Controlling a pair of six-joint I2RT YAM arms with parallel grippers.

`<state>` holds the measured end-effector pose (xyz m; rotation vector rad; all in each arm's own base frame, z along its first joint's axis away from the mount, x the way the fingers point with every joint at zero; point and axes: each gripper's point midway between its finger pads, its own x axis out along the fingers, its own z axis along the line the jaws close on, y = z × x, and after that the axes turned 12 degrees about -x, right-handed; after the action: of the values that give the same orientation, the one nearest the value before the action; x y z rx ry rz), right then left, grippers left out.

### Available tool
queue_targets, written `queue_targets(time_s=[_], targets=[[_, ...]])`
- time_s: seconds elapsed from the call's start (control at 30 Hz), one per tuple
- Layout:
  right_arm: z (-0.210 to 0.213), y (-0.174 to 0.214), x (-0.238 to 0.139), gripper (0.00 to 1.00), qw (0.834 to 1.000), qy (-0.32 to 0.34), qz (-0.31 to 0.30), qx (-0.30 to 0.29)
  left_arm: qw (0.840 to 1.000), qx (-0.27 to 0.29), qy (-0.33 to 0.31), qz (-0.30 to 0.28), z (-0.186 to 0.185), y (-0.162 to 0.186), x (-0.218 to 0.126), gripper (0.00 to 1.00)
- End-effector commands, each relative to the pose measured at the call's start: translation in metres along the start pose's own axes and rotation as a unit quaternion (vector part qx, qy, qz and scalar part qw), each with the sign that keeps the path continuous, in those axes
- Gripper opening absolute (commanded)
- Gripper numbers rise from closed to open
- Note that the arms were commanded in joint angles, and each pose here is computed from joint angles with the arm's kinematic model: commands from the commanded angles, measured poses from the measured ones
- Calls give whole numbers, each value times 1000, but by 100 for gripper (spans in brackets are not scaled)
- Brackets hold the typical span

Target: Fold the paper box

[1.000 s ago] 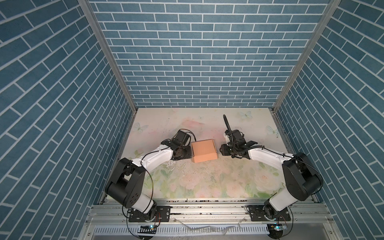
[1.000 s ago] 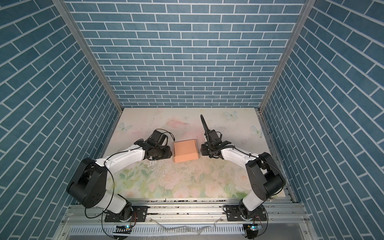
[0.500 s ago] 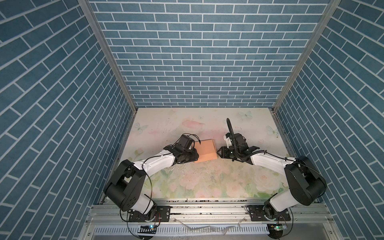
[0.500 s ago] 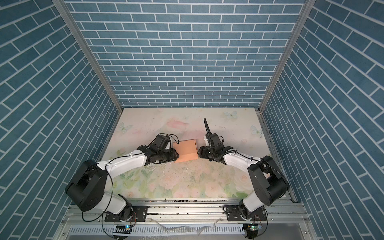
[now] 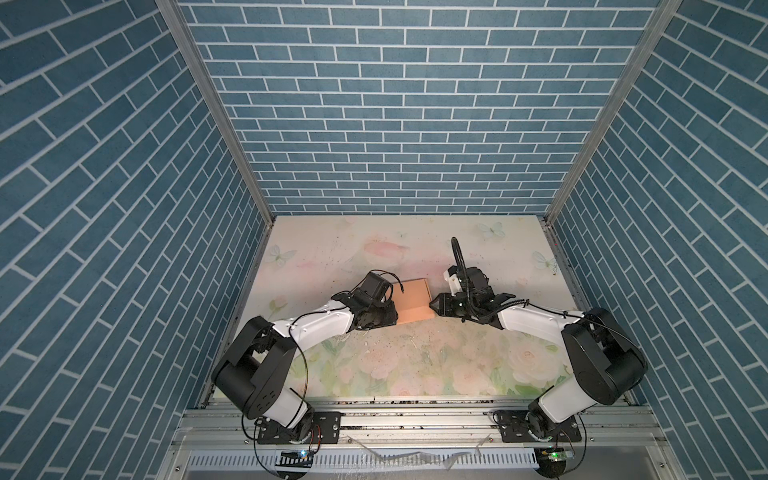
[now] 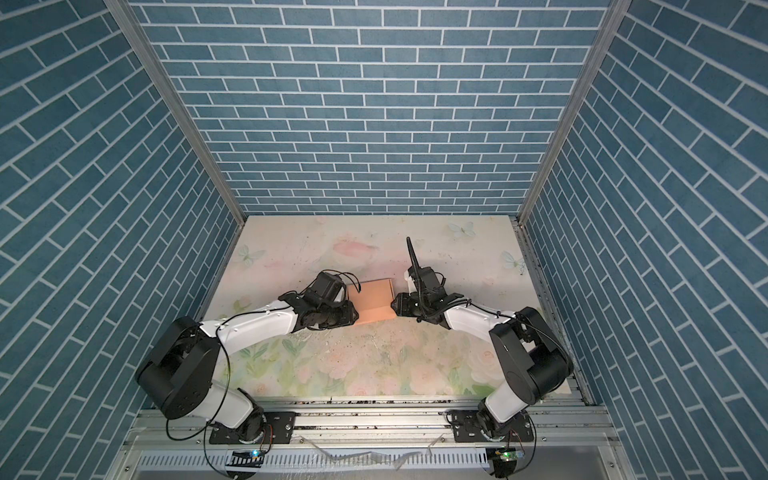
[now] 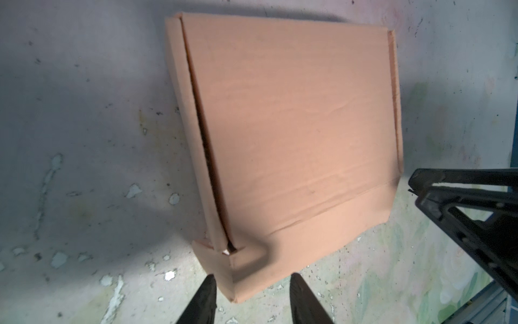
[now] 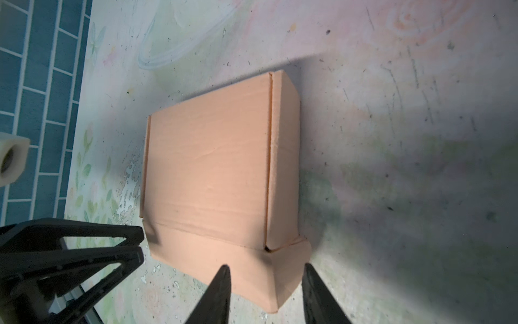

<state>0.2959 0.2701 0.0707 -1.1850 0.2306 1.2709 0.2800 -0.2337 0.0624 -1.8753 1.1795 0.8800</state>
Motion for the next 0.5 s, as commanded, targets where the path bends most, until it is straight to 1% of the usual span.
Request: queue_targets(time_s=[0.0,0.17,0.3,0.47], targets=[[-1,10,6,43,1000,-1,11,-4,1000,14,-26,-9,10,0,-5,45],[-1,12,7,43,1000,0,13,-8,1000,16,-25,-7,12,0,5,46],[2,13,11,43,1000,-7,14,-7,1000,13,-12,-1,8,1,14,46],[10,14,15,43,1000,-30,10,5,1000,14,4,-3,-2,-1,13,46]])
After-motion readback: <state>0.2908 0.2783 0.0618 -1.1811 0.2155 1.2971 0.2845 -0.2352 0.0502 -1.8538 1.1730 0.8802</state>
